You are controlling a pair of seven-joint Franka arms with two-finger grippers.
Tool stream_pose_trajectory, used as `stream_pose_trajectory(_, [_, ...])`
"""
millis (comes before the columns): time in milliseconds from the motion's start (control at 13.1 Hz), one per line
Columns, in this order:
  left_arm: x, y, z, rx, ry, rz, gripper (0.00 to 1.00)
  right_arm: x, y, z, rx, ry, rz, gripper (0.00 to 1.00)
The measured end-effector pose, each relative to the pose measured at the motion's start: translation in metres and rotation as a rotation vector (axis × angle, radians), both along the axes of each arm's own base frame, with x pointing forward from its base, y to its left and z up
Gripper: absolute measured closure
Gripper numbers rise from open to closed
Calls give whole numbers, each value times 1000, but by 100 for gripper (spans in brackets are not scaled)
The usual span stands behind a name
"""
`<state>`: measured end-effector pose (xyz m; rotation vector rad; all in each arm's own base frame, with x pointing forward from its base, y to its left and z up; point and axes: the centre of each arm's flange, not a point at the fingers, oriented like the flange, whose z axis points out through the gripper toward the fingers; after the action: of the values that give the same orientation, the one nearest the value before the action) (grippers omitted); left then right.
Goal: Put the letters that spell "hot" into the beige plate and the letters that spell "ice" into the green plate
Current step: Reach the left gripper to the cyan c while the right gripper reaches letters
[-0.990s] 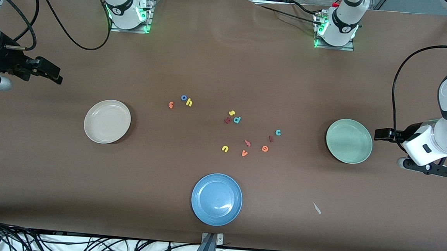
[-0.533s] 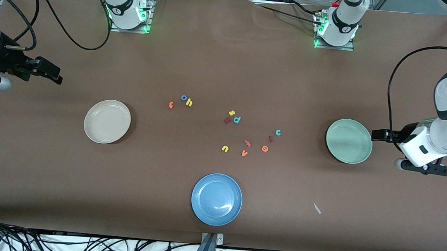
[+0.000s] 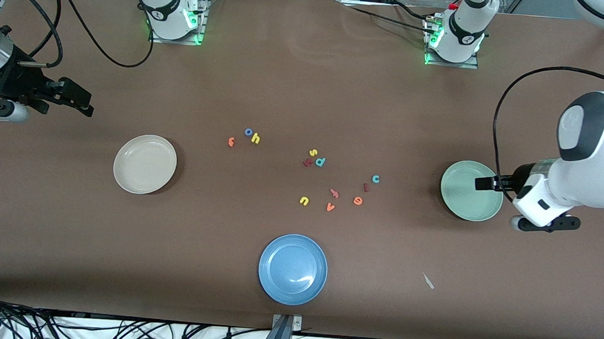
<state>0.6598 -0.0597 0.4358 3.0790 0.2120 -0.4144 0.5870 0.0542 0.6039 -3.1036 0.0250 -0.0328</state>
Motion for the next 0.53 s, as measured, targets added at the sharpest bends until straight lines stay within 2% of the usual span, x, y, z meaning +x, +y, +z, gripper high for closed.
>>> stream_pose_trajectory(305, [-6,-37,-9,38,24,90,0,1,-13,0,-20,-3,-20,0])
stream_pose_trajectory(533, [-11,-65,-11,35,44,192,0,1,-15,0,-40,-4,-20,0])
